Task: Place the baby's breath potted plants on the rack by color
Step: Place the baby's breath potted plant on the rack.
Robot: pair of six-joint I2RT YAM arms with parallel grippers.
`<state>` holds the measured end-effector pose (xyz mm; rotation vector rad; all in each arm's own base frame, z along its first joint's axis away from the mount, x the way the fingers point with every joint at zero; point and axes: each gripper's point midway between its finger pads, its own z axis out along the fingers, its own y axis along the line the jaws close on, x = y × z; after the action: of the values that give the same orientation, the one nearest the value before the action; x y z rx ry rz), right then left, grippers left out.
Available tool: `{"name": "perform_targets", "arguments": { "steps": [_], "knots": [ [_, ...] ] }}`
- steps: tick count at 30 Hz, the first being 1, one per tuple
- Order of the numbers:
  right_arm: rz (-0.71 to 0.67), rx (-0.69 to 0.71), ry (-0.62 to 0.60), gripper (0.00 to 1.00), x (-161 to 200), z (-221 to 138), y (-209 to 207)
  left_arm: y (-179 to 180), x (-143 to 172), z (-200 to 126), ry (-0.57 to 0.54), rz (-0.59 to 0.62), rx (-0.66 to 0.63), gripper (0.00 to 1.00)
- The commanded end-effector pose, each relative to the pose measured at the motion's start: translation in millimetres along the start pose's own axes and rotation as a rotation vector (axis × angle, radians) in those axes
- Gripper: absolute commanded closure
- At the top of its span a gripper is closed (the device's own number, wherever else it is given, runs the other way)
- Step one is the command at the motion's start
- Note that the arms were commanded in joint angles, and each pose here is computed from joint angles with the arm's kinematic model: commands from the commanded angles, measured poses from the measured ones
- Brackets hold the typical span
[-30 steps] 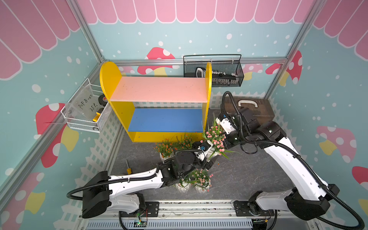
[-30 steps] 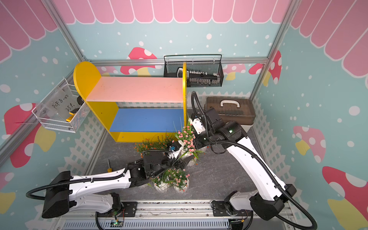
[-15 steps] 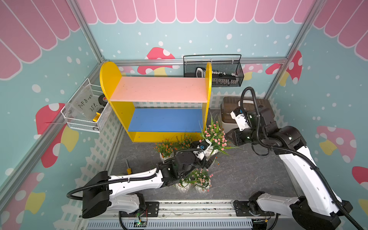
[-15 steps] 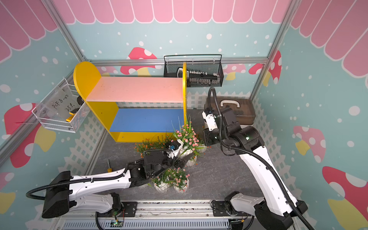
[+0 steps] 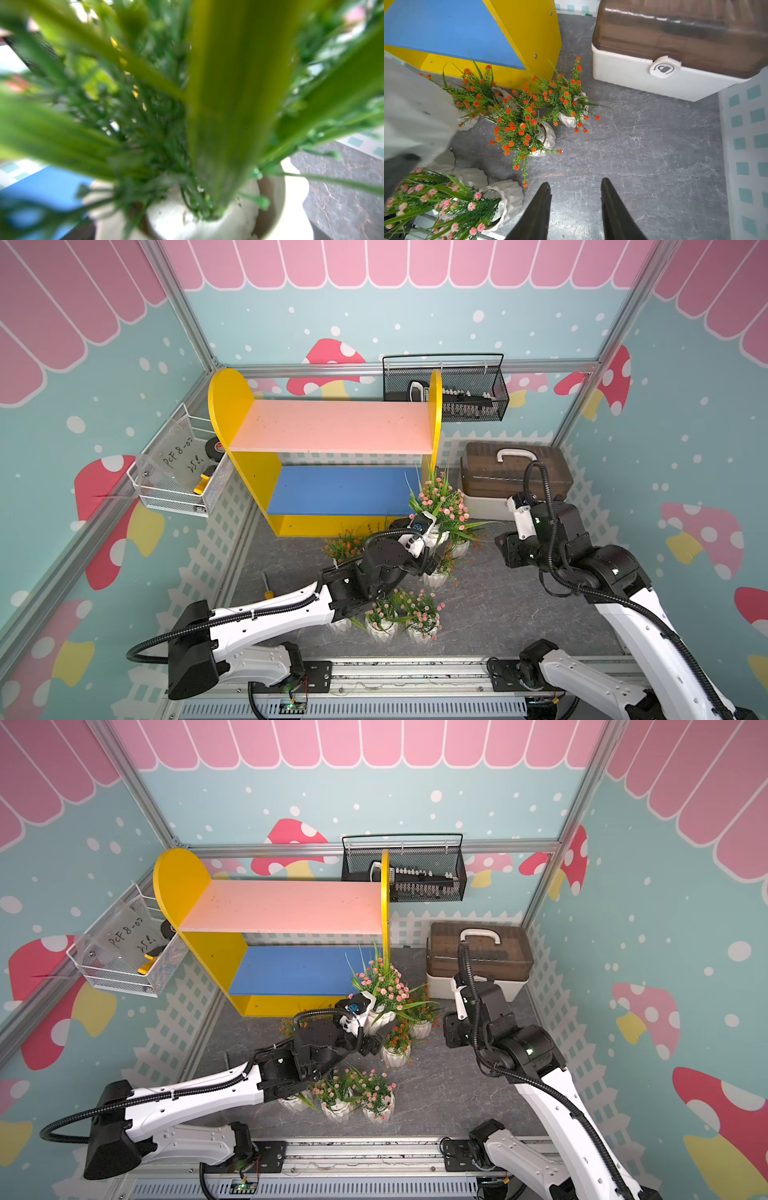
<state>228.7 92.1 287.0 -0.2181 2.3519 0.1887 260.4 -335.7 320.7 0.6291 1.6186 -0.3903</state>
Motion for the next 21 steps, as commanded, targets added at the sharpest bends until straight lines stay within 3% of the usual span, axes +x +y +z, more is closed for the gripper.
{"name": "perform_targets", "arguments": {
  "steps": [1,12,21],
  "knots": [
    [0.068,-0.019,-0.069,0.60,0.4,7.0,0.5,28.9,-57.1,-14.4,-0.104,-0.054,-0.068,0.29],
    [0.121,-0.034,-0.059,0.60,41.3,33.3,-2.9,81.0,-105.2,-6.2,-0.137,-0.060,-0.191,0.29],
    [0.115,-0.037,-0.051,0.60,52.0,33.3,-4.5,111.5,-145.9,-18.3,-0.190,-0.069,-0.253,0.29]
  ]
}}
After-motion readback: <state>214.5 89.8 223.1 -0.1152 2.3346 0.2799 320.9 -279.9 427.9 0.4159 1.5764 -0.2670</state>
